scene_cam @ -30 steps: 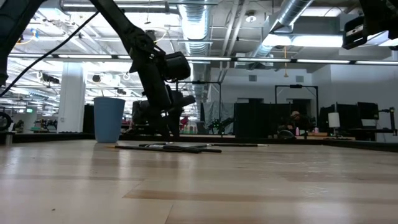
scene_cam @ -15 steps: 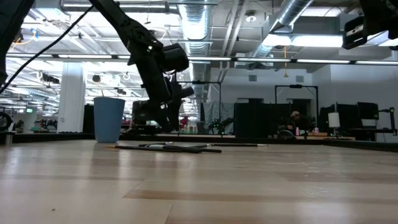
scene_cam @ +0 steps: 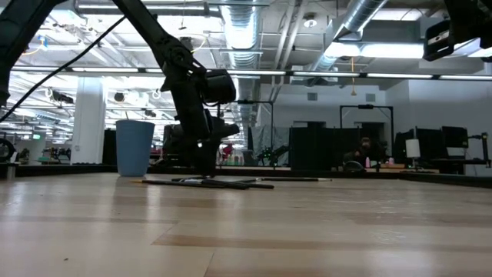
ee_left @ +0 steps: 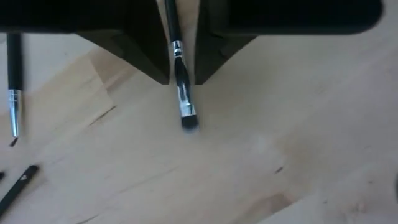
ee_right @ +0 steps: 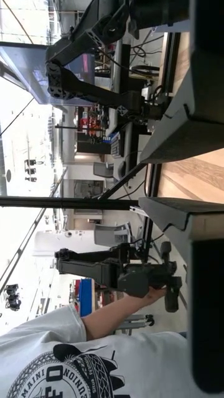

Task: Pick & Place Paint Supplies
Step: Put the silver paint brush into the blue cup

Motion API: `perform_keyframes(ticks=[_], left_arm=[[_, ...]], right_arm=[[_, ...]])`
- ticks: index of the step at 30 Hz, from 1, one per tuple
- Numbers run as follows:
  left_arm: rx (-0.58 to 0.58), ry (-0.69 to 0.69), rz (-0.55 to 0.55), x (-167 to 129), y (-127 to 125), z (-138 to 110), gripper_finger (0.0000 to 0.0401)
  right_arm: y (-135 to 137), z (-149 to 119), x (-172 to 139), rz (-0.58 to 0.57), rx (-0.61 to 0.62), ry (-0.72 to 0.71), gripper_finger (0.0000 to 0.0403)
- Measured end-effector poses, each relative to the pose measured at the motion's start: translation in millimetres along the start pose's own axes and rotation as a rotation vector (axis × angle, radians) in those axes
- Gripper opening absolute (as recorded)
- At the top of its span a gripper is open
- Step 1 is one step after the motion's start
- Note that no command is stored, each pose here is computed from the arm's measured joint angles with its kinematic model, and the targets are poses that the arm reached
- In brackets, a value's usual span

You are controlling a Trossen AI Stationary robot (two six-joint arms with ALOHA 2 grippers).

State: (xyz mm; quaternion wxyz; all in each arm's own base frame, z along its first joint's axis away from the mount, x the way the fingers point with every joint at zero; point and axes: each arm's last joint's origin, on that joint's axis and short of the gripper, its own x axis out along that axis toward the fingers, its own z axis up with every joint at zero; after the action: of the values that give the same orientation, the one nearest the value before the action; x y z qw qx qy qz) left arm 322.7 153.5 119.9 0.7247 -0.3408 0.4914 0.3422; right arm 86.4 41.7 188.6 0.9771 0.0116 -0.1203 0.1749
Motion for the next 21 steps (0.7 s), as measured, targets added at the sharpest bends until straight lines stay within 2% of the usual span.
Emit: perform_keyframes(ticks=[5,11,14,18,21], left_arm=[[-0.002,0.012,-0.008,1,0,-1,0.0013],[-0.014,-0.060,-0.051,-28,-3,2,0.0004],[-0.031,-0.191,-0.140,-57,-10,13,0.0000],[-0.030,-0.315,-0.189,-86,-15,16,0.0001],[-0.009,-0.457,-0.230,-120,-17,19,0.0001]], right_arm=[[0,0,0,0.000,0.000,0.000,0.0092],[0,0,0,0.000,0.000,0.000,0.0092],[0,0,0,0.000,0.000,0.000,0.0092],[0,0,0,0.000,0.000,0.000,0.0092],[0,0,0,0.000,0.000,0.000,0.0092]])
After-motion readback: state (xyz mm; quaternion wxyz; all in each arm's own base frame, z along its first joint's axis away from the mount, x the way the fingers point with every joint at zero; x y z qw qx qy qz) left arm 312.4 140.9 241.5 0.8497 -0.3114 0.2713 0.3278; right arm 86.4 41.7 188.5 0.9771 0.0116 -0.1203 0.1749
